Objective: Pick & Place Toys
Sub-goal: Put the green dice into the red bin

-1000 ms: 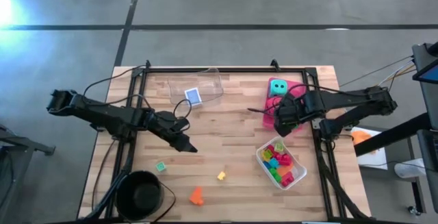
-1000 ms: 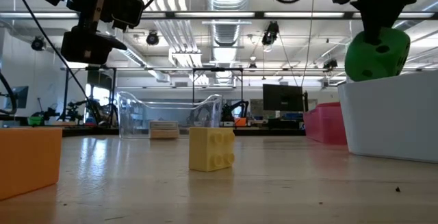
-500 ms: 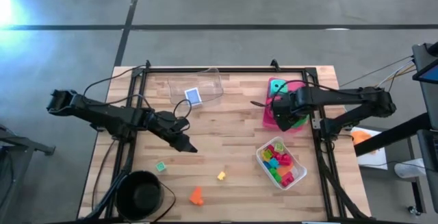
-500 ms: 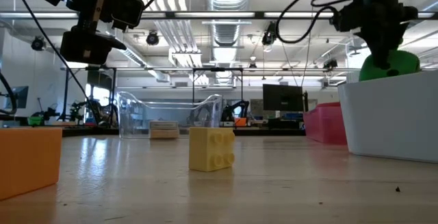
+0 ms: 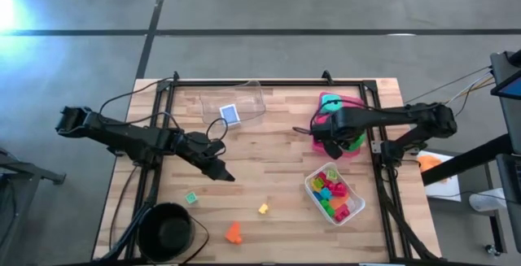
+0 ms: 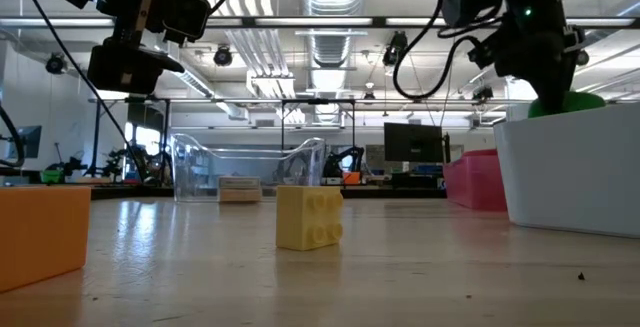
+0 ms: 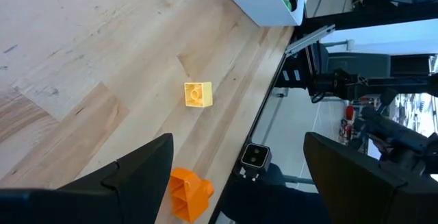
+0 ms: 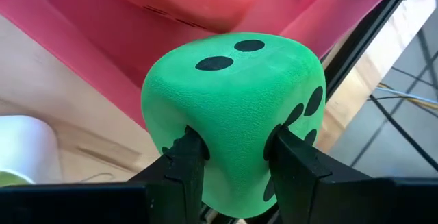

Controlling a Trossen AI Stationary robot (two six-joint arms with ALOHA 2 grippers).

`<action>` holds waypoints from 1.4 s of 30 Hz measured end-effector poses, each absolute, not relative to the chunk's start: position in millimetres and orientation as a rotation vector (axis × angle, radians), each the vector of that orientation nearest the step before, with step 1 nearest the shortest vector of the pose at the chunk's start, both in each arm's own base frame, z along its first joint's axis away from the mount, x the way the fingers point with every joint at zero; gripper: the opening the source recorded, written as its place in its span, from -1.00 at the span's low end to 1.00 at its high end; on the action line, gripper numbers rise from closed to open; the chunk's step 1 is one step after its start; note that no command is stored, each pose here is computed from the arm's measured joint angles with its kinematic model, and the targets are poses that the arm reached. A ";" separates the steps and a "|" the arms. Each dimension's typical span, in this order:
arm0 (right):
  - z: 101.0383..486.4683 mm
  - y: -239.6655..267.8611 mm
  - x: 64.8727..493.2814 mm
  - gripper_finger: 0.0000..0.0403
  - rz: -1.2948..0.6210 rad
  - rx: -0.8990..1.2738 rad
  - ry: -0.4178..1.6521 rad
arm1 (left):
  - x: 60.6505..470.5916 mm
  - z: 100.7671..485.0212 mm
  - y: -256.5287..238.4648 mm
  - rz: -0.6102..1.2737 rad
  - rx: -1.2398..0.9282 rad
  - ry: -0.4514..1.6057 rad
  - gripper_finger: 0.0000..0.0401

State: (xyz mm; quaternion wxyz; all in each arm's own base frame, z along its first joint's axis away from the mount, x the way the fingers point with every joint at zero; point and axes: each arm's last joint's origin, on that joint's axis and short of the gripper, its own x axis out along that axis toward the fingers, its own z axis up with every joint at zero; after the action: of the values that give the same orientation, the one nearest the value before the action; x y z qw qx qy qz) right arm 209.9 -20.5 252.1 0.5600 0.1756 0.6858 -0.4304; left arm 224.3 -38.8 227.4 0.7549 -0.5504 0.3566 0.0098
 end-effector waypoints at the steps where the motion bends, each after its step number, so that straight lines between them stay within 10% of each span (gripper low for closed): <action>1: 250.6 -20.6 211.1 -0.40 -1.012 0.405 1.625 | 224.3 227.4 -38.8 0.021 -1.200 0.778 0.64; 42: 194.2 -21.7 249.3 -0.44 -0.942 0.364 1.639 | 224.2 227.2 -38.6 0.025 -1.196 0.778 0.64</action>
State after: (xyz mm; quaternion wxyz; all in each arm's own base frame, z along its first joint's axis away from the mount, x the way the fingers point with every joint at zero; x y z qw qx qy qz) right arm 249.3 -21.7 194.2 0.5715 0.1551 0.6986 -0.4016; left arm 224.2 -38.6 227.2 0.7560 -0.5487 0.3567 0.0113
